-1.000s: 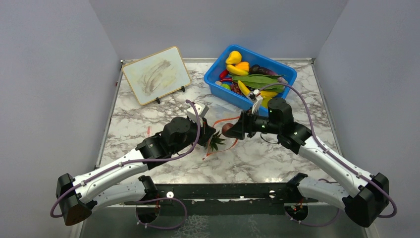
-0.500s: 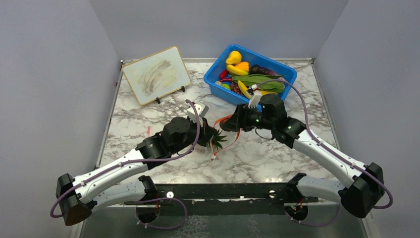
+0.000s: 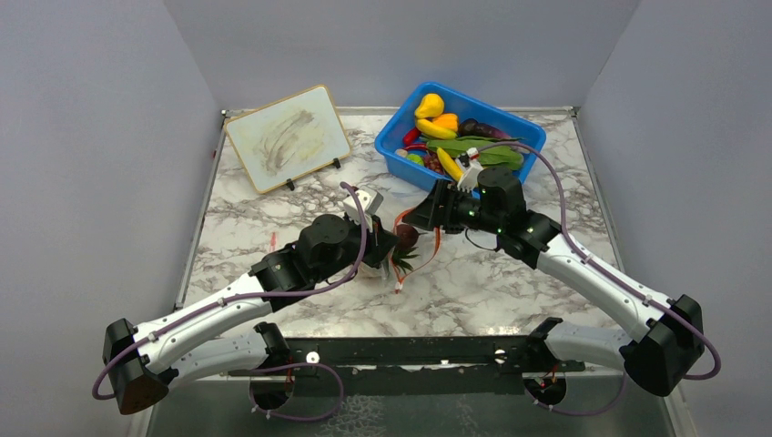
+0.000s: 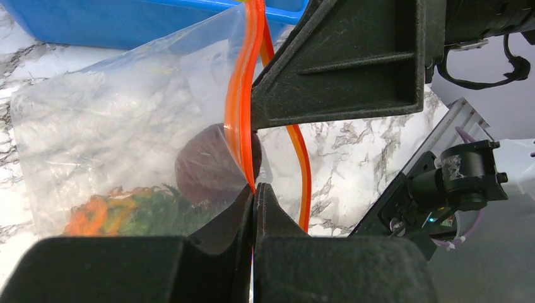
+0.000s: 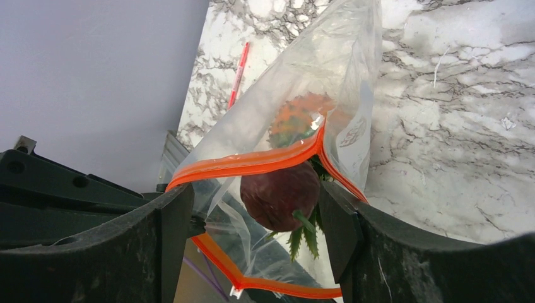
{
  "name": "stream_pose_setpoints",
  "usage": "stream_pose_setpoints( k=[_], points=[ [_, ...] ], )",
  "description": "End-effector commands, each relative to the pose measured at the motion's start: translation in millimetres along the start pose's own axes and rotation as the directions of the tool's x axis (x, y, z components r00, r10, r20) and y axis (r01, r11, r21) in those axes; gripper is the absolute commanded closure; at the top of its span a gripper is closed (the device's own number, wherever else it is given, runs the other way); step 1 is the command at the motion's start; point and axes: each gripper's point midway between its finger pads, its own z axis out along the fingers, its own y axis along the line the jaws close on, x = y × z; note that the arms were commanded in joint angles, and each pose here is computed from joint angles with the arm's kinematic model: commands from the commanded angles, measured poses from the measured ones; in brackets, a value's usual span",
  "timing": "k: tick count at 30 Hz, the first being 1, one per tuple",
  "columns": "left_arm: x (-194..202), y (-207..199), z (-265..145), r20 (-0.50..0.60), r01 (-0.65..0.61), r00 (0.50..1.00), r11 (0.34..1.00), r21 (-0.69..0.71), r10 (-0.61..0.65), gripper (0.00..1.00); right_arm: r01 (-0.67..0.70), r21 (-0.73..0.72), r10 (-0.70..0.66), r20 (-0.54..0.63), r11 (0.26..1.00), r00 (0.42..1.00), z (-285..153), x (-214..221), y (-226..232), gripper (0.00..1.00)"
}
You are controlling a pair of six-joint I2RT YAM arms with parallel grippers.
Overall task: Place the food in the zip-top bag and seal the zipper
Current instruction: Place the fake fruit in the zipper food storage bag, then pick up the fake vegetable from the bin.
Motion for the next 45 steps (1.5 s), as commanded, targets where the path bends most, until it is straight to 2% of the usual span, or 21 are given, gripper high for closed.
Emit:
stream_pose_setpoints(
  k=[1, 6, 13, 20, 28, 38, 42, 45],
  points=[
    [-20, -12, -3, 0.061, 0.017, 0.998, 0.999, 0.044, -0.019, 1.0, 0.009, -0.04, -0.006, 0.07, 0.999, 0.997, -5, -18, 18, 0.28],
    [-22, -11, -4, 0.067, 0.012, 0.998, 0.999, 0.034, -0.014, 1.0, 0.039, -0.079, -0.034, 0.065, 0.996, 0.997, -9, -16, 24, 0.36],
    [-27, -10, -4, 0.077, 0.006, 0.997, 1.0, 0.024, -0.007, 1.0, 0.108, -0.031, -0.107, 0.036, 0.994, 0.994, -18, -6, 11, 0.5],
    [-31, -10, -4, 0.085, 0.001, 0.996, 1.0, 0.017, -0.003, 1.0, 0.265, -0.05, -0.269, -0.076, 0.963, 0.96, -27, 17, 3, 0.49],
    [-33, -10, -2, 0.085, -0.002, 0.996, 1.0, 0.015, 0.001, 1.0, 0.328, -0.147, -0.344, -0.101, 0.933, 0.934, -47, 41, 14, 0.72],
    [-32, -11, 1, 0.08, -0.002, 0.997, 1.0, 0.014, 0.001, 1.0, 0.329, -0.067, -0.335, -0.189, 0.942, 0.923, -26, 85, -4, 0.72],
    [-34, -12, 0, 0.08, -0.001, 0.997, 1.0, 0.019, -0.001, 1.0, 0.359, 0.037, -0.349, -0.166, 0.932, 0.922, -14, 81, -23, 0.72],
    [-34, -13, -2, 0.081, -0.001, 0.997, 1.0, 0.023, -0.001, 1.0, 0.386, 0.139, -0.376, -0.096, 0.912, 0.922, -9, 60, -34, 0.72]
  ],
)
